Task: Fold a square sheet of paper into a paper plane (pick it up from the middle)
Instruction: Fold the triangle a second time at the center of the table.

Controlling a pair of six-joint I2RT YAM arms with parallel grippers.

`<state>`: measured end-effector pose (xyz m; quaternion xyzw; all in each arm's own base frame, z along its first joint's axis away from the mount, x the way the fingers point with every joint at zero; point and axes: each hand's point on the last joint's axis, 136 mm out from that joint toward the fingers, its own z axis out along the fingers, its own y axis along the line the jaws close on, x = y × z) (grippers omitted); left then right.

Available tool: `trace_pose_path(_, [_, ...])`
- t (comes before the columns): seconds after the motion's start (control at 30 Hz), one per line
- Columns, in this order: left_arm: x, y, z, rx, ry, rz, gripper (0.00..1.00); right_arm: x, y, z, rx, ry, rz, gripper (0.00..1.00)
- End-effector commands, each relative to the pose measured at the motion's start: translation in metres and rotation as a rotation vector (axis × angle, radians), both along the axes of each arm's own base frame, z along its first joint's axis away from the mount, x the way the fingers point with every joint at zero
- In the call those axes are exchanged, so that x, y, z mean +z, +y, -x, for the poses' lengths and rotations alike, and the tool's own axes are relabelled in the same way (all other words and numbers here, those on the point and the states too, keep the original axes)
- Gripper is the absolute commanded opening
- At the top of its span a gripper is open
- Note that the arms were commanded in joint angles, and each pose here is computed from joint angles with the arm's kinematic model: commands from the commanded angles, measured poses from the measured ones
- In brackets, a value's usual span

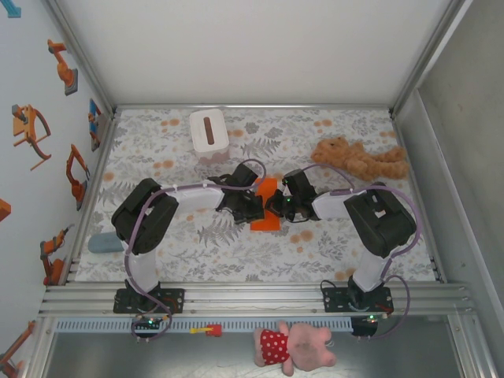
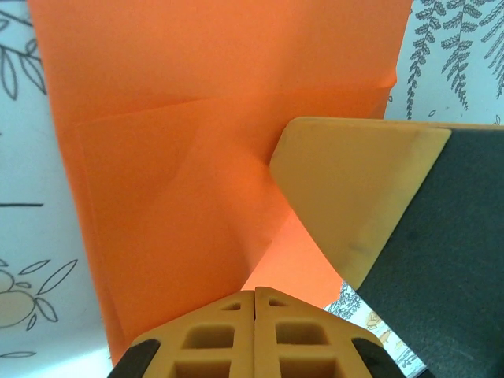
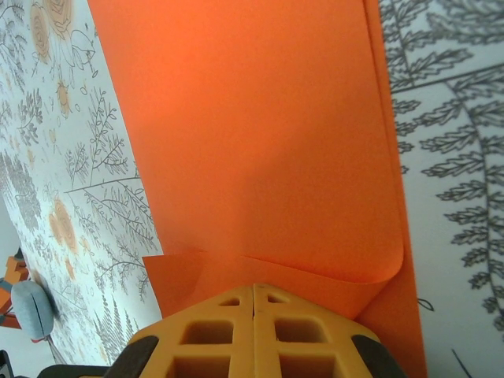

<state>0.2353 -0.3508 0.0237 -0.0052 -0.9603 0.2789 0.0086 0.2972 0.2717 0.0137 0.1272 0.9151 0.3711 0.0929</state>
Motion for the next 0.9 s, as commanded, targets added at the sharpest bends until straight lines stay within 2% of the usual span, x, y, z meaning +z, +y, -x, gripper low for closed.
trace_pose_path(0.0, [-0.005, 0.002, 0.003, -0.027, 0.011, -0.035, 0.03, -0.058, -0.040, 0.032, -0.062, 0.174, 0.191, 0.00])
trace_pose_path(0.87, [-0.016, 0.026, 0.008, -0.074, 0.004, -0.175, 0.01, -0.066, -0.043, 0.036, -0.059, 0.196, 0.210, 0.00])
